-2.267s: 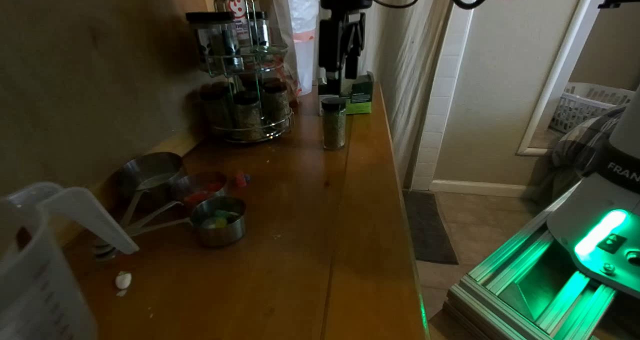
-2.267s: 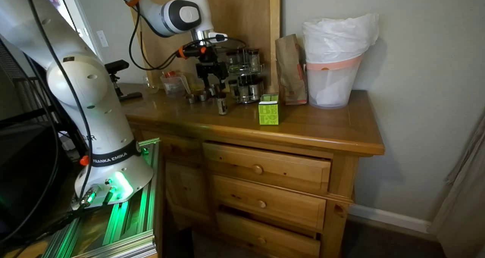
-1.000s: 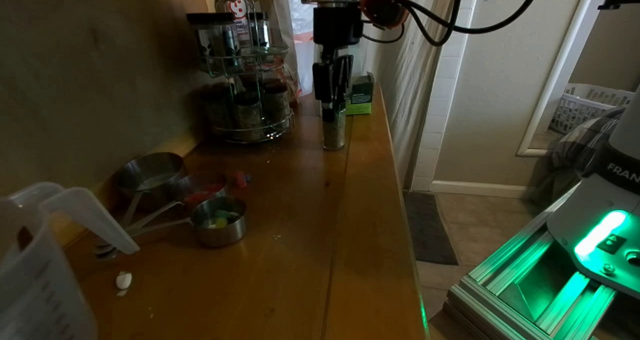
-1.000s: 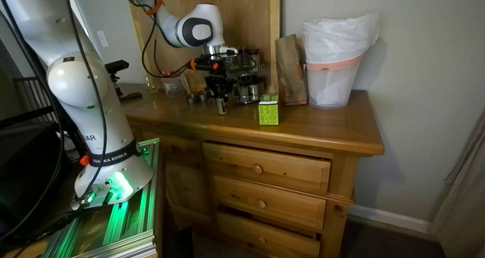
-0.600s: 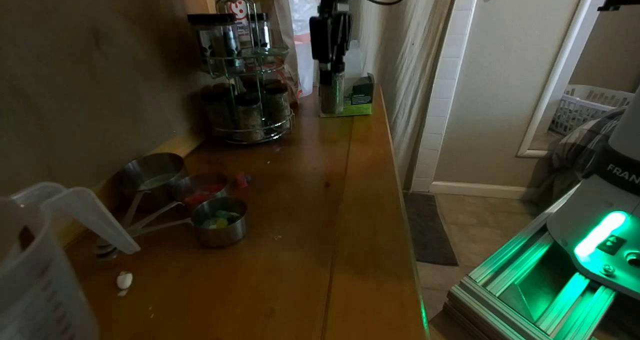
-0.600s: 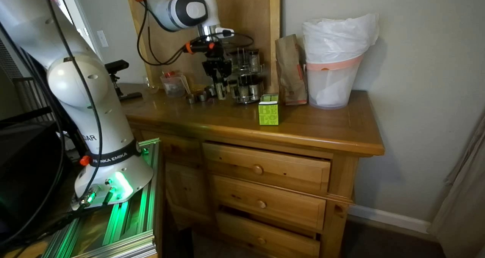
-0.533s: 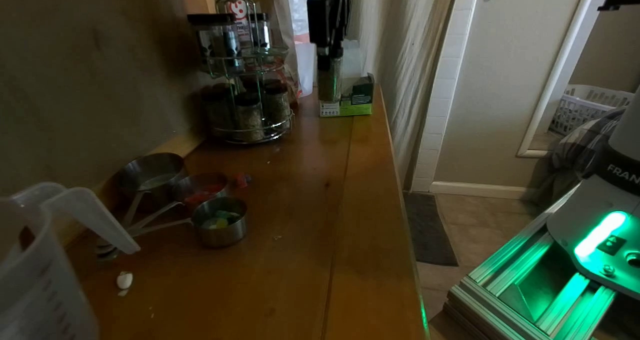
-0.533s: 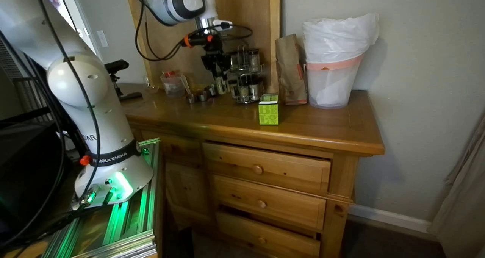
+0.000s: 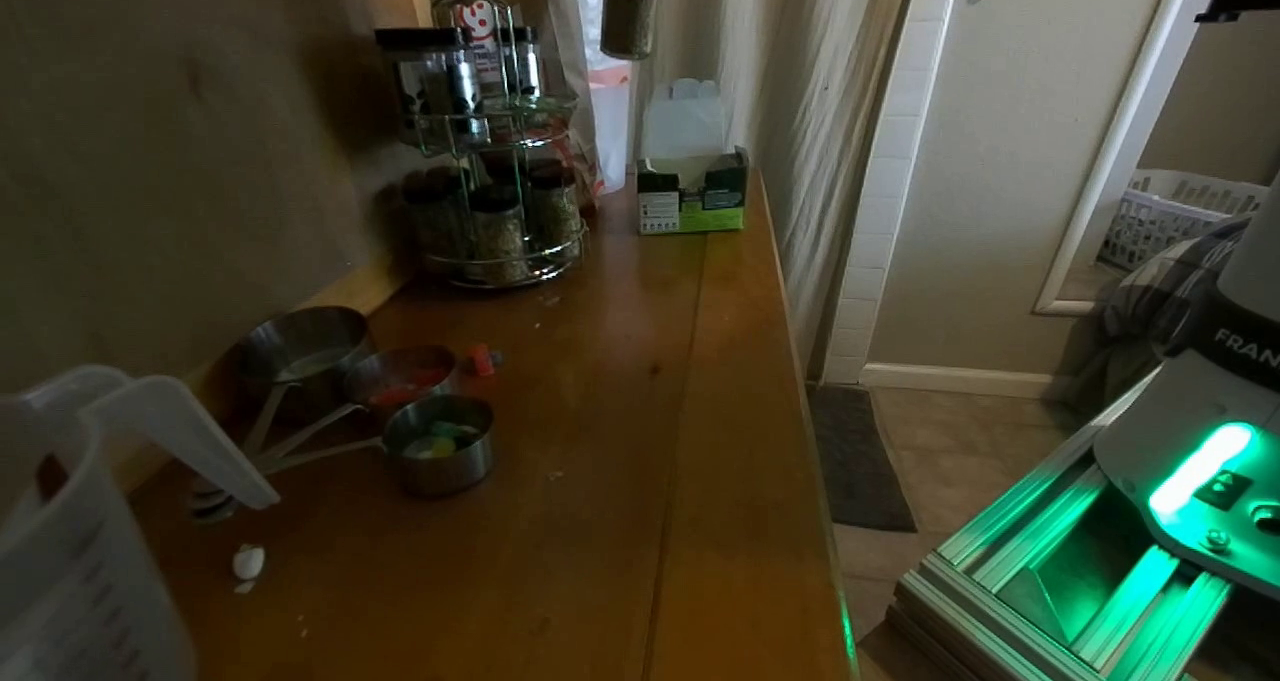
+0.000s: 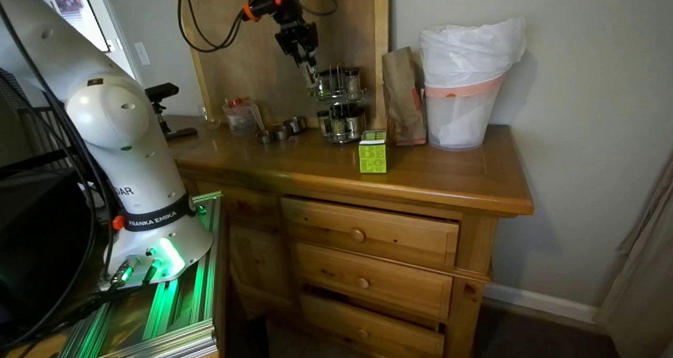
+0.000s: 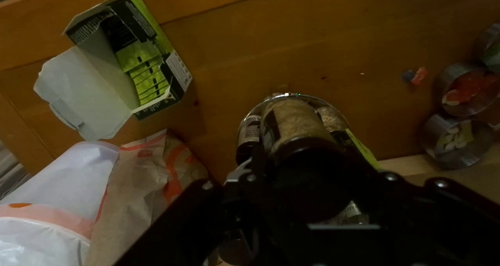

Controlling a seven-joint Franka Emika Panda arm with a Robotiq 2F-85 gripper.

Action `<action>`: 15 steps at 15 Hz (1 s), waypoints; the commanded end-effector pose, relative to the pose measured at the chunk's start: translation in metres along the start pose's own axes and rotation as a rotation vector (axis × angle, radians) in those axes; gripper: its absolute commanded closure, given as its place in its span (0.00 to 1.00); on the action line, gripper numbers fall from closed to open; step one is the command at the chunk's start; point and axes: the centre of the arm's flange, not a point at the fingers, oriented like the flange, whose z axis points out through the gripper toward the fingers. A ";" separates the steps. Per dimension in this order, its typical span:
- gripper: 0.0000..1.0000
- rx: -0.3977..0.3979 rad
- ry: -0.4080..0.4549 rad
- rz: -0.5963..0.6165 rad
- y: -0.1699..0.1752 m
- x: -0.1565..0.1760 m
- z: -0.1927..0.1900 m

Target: Put the bottle on the top rack

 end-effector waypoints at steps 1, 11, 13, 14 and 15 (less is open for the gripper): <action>0.75 0.019 0.016 0.034 0.003 0.026 0.001; 0.75 0.010 -0.012 0.111 0.018 0.105 0.027; 0.75 -0.001 -0.028 0.131 0.024 0.111 0.035; 0.75 -0.006 -0.033 0.141 0.026 0.113 0.038; 0.75 -0.008 -0.040 0.146 0.028 0.114 0.041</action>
